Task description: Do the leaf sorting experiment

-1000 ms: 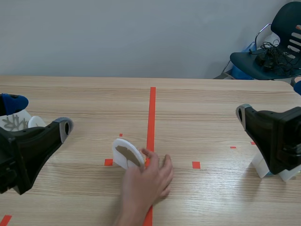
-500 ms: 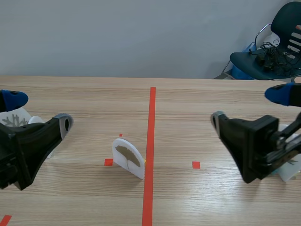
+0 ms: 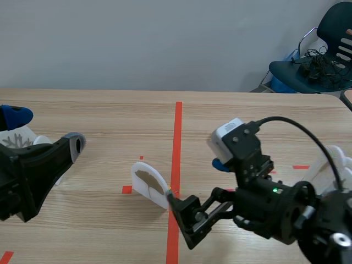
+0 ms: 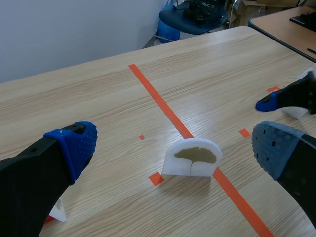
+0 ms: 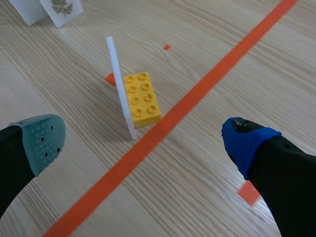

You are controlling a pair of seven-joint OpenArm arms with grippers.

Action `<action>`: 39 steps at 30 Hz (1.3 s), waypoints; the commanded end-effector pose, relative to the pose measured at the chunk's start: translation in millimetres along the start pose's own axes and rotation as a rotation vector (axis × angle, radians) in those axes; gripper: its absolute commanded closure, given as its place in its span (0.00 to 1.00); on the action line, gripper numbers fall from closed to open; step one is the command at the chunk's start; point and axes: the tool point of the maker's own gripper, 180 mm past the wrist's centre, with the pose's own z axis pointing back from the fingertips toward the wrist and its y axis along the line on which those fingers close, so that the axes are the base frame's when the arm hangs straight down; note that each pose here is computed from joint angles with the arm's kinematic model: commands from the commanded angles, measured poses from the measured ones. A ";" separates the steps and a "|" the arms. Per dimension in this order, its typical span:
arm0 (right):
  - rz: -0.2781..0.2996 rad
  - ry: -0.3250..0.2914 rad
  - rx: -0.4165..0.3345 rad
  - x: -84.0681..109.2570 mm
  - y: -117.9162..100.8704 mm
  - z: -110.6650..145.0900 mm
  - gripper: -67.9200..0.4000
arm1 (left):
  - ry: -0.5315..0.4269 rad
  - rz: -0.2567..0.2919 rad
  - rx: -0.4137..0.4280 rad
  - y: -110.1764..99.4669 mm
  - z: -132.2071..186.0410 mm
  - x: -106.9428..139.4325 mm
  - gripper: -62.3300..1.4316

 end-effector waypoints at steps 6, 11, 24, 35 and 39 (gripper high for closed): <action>-0.014 -0.043 0.037 -0.3 19.7 -50.8 0.00 | -0.025 0.009 -0.004 -1.3 -0.7 5.1 0.00; 0.010 -0.018 0.080 -12.2 38.5 -78.3 0.00 | -0.025 0.009 -0.004 -1.3 -0.7 5.1 0.00; 0.046 -0.009 0.064 -14.1 38.6 -82.1 0.91 | -0.025 0.009 0.000 -0.6 -0.7 5.2 0.00; 0.015 -0.118 -0.189 37.8 -8.8 -33.0 0.92 | -0.026 0.009 0.000 -0.6 -0.7 5.3 0.00; -0.003 -0.098 -0.246 30.9 -16.0 -3.2 0.92 | -0.026 0.009 0.000 -0.6 -0.7 5.3 0.00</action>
